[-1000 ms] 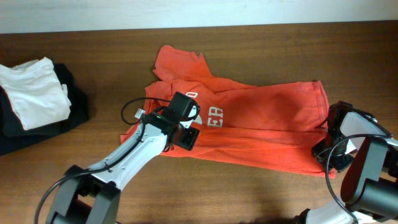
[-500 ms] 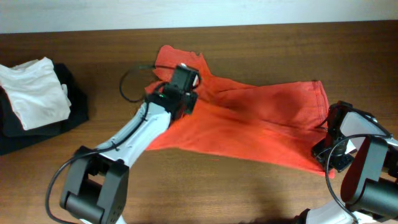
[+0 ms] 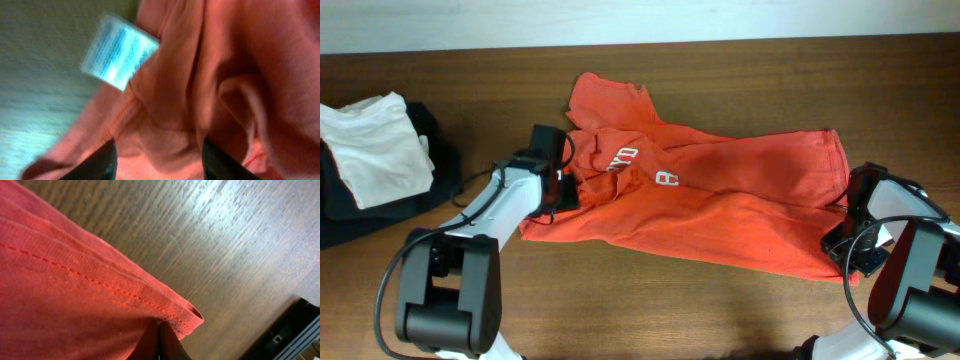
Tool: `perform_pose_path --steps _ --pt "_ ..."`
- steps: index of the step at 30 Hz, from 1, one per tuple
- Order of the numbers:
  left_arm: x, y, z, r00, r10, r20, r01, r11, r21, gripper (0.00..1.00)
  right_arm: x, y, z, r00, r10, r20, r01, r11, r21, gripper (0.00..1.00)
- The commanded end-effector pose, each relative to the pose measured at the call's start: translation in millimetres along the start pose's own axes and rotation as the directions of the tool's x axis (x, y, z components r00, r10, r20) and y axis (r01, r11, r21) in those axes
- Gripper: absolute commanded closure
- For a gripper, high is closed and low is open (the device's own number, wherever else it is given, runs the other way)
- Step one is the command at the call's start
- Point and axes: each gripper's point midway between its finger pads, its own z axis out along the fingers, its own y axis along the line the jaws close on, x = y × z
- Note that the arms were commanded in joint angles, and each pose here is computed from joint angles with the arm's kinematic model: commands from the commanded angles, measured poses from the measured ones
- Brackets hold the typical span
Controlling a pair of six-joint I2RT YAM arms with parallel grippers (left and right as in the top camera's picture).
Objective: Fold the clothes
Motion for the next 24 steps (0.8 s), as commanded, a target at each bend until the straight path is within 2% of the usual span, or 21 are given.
perform_pose_path --steps 1,2,3,5,7,10,11,13,14,15,16,18,19,20,21,24 --pt "33 9 23 0.998 -0.018 -0.061 0.019 1.000 0.015 0.48 -3 -6 -3 1.000 0.012 0.021 -0.012 1.000 0.012 0.96" --pt "46 19 26 0.994 -0.051 -0.100 0.050 0.999 -0.008 0.59 -3 -7 -3 1.000 0.011 0.019 -0.012 1.000 0.014 0.96" --pt "60 40 24 0.969 -0.189 -0.163 0.179 0.981 -0.072 0.62 -2 -9 -3 1.000 0.009 0.018 -0.010 1.000 0.026 0.96" --pt "76 64 20 0.911 -0.348 -0.222 0.323 0.936 -0.142 0.62 -1 -15 -3 1.000 0.004 0.019 -0.005 0.998 0.055 0.96" --pt "85 78 16 0.868 -0.418 -0.267 0.388 0.908 -0.159 0.62 7 -20 -3 1.000 -0.006 -0.013 0.007 0.997 0.076 0.96" --pt "100 82 7 0.833 -0.445 -0.328 0.409 0.896 -0.174 0.66 19 -28 -4 0.998 -0.014 -0.065 0.020 0.994 0.105 0.96" --pt "102 82 -3 0.834 -0.444 -0.327 0.409 0.896 -0.175 0.66 21 -32 -4 0.997 0.026 -0.079 -0.017 0.994 0.109 0.96" --pt "83 80 -30 0.869 -0.440 -0.227 0.425 0.898 -0.113 0.63 12 -32 -15 0.997 0.062 -0.042 -0.059 0.997 0.054 0.96" --pt "71 79 -42 0.889 -0.427 -0.166 0.421 0.904 -0.071 0.56 5 -28 -29 0.998 0.067 -0.009 -0.067 0.998 0.004 0.95" --pt "55 77 -58 0.915 -0.396 -0.081 0.396 0.918 -0.016 0.43 -4 -23 -49 0.996 0.085 0.029 -0.083 0.994 -0.065 0.75" --pt "47 77 -66 0.920 -0.390 -0.034 0.391 0.920 0.009 0.33 -9 -19 -64 0.994 0.098 0.050 -0.091 0.989 -0.112 0.13" --pt "38 75 -76 0.938 -0.346 0.021 0.345 0.938 0.038 0.31 -13 -16 -72 0.994 0.081 0.070 -0.070 0.987 -0.145 0.18" --pt "37 75 -76 0.941 -0.338 0.022 0.337 0.941 0.043 0.30 -14 -9 -73 0.996 0.057 0.069 -0.044 0.983 -0.178 0.26" --pt "37 75 -76 0.941 -0.338 0.022 0.337 0.941 0.043 0.30 -15 9 -75 0.996 -0.034 0.077 0.053 0.963 -0.263 0.28" --pt "36 74 -76 0.941 -0.338 0.024 0.337 0.941 0.045 0.30 -16 19 -74 0.995 -0.060 0.077 0.080 0.949 -0.304 0.34" --pt "37 75 -76 0.941 -0.338 0.024 0.337 0.940 0.044 0.30 -17 43 -71 0.987 -0.142 0.077 0.161 0.906 -0.390 0.37"
